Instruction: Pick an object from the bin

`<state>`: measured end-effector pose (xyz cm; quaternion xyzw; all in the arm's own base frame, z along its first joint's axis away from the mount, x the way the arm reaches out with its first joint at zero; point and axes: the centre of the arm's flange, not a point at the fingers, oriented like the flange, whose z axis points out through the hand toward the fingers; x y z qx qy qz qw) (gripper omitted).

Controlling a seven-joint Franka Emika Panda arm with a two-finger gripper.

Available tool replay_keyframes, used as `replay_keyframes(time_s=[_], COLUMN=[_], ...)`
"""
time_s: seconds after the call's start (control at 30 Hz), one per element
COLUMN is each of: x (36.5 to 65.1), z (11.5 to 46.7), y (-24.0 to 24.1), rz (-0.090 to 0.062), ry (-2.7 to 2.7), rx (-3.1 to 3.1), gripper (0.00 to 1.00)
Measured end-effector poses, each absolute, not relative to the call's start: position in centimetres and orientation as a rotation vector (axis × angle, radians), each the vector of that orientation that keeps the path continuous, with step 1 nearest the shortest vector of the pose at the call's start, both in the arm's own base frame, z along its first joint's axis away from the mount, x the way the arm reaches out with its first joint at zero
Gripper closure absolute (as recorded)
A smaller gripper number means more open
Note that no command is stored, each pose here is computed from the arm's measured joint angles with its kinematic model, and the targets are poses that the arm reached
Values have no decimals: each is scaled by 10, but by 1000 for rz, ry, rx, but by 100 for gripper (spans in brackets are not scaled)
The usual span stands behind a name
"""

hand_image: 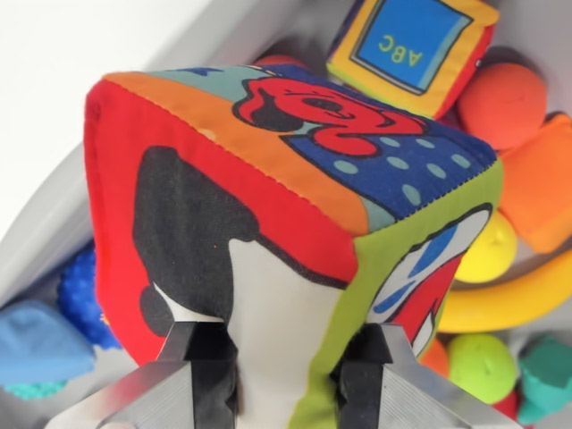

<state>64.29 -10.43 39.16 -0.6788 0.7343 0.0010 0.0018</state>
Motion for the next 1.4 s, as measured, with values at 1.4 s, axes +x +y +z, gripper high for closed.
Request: replay_keyframes(time_s=[1.4], x=[643], z=[510], y=[-104], rz=[4], ry=[2303], rx=[-2131], gripper=[100])
